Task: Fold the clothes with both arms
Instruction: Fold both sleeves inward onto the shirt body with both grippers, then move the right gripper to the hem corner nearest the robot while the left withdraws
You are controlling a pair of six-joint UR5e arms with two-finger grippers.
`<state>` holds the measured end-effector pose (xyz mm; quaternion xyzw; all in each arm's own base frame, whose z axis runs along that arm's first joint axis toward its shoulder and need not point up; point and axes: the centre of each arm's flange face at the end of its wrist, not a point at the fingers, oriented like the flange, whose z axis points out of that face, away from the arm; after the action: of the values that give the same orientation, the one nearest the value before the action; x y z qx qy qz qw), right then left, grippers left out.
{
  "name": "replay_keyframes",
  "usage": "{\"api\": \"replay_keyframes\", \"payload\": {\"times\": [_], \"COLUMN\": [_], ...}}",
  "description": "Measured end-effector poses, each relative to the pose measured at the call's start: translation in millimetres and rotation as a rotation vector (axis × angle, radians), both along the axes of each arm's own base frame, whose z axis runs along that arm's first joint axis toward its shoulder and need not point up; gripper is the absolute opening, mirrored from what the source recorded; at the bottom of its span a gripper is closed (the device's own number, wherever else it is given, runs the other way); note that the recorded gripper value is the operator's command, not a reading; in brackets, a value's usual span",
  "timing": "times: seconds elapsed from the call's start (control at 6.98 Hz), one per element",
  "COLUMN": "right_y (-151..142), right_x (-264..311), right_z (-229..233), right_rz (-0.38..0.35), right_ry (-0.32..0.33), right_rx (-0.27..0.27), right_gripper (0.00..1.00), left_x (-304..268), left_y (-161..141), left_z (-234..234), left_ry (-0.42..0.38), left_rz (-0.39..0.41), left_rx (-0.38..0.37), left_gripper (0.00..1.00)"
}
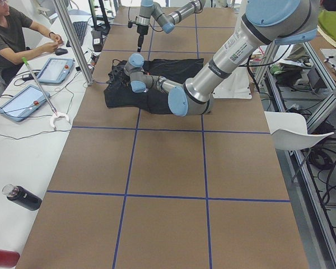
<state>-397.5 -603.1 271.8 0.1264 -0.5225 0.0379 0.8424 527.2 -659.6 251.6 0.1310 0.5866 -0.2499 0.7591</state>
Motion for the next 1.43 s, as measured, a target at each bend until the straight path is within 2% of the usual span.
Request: {"api": "replay_keyframes", "payload": {"times": [0.43,0.72,1.0,1.43], "right_y": [1.4,20.0,58.8,156.1], "right_x": [0.5,11.0,30.6,21.7], "right_z": [1.2,13.3,42.8,75.0], "right_rz": [-0.01,-0.027,-0.051,-0.107], "right_ry": [-0.005,-0.027,-0.039,-0.05], "right_rx": [-0.019,-0.078,-0.169,-0.32], "right_gripper": [1.0,1.0,1.0,1.0], "left_x": [-21.5,-60.6,-113.9,-192.6], "left_y": [19.8,64.1,123.9,203.4], "left_z": [14.5,38.7,64.0,73.5], "left_ry": [0.033,0.073,0.089,0.104], "left_rz": [0.007,0.077,0.159,0.185], "left_rx": [0.038,0.056,0.043,0.051], "left_gripper": [1.0,1.0,1.0,1.0]}}
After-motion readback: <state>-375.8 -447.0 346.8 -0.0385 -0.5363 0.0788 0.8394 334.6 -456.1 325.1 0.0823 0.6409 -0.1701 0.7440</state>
